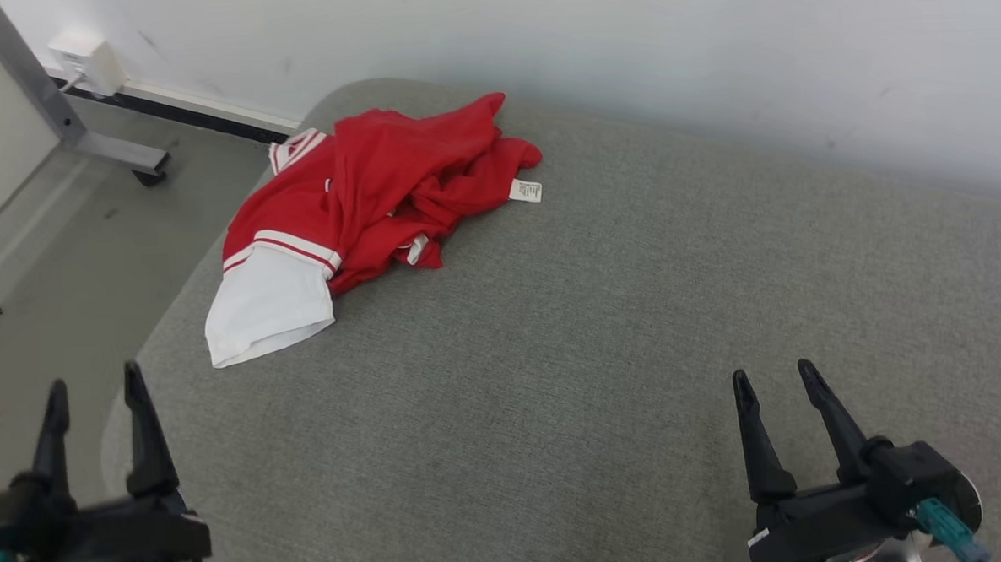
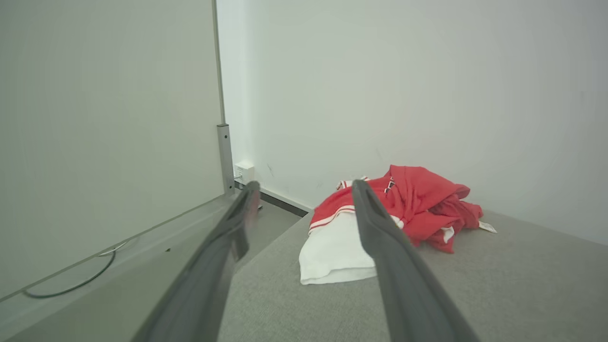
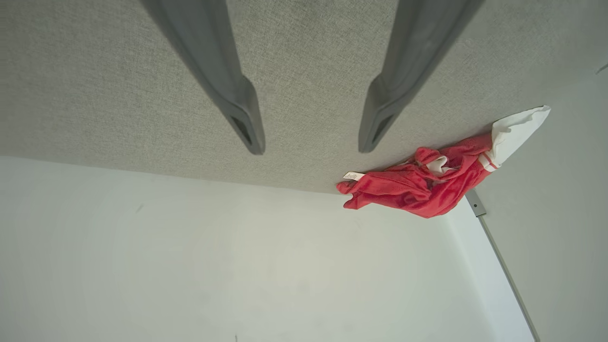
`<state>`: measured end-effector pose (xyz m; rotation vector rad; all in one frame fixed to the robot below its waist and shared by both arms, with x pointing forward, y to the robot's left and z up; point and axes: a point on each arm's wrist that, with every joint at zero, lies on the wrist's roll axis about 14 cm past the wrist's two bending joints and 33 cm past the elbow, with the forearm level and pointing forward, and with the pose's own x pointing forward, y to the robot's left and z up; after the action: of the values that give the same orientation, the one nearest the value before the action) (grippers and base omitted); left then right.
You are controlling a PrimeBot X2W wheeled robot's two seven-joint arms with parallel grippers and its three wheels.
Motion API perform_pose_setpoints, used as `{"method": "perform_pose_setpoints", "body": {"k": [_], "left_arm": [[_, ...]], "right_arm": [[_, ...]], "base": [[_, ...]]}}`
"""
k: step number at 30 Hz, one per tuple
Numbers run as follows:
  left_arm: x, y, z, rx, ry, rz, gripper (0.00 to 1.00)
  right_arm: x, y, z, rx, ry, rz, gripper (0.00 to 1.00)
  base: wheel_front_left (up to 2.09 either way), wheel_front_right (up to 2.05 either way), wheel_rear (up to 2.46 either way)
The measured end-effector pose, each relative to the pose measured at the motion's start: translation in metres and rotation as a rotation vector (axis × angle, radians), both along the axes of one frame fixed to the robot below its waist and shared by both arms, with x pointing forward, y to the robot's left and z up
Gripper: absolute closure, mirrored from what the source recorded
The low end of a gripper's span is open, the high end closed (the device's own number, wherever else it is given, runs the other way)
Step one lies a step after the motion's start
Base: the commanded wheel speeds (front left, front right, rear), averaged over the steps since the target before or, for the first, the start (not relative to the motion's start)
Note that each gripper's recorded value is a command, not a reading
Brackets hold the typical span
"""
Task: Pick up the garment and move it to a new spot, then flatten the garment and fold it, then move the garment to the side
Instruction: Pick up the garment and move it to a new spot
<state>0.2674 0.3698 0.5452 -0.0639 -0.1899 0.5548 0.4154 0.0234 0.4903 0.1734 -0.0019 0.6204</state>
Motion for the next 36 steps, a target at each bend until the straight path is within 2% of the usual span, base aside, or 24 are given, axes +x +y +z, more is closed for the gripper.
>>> {"method": "perform_pose_setpoints", "body": {"k": [10, 17, 22, 26, 36], "left_arm": [[0.103, 0.017, 0.081, 0.142, -0.127, -0.106, 0.00], [0.184, 0.007, 0.097, 0.177, -0.113, -0.201, 0.00], [0.232, 0.002, 0.072, 0.152, -0.027, -0.248, 0.00], [0.261, -0.002, 0.033, 0.111, 0.090, -0.277, 0.00], [0.282, -0.012, -0.066, -0.005, 0.378, -0.319, 0.00]], "right_arm": [[0.036, -0.043, -0.001, -0.013, -0.028, -0.136, 0.00], [0.049, -0.093, -0.020, -0.043, 0.001, -0.270, 0.00], [0.053, -0.122, -0.034, -0.066, 0.027, -0.344, 0.00], [0.055, -0.138, -0.044, -0.082, 0.047, -0.383, 0.00], [0.049, -0.167, -0.059, -0.119, 0.087, -0.453, 0.00]], "base": [[0.00, 0.00, 0.00], [0.00, 0.00, 0.00], [0.00, 0.00, 0.00], [0.00, 0.00, 0.00], [0.00, 0.00, 0.00]]}}
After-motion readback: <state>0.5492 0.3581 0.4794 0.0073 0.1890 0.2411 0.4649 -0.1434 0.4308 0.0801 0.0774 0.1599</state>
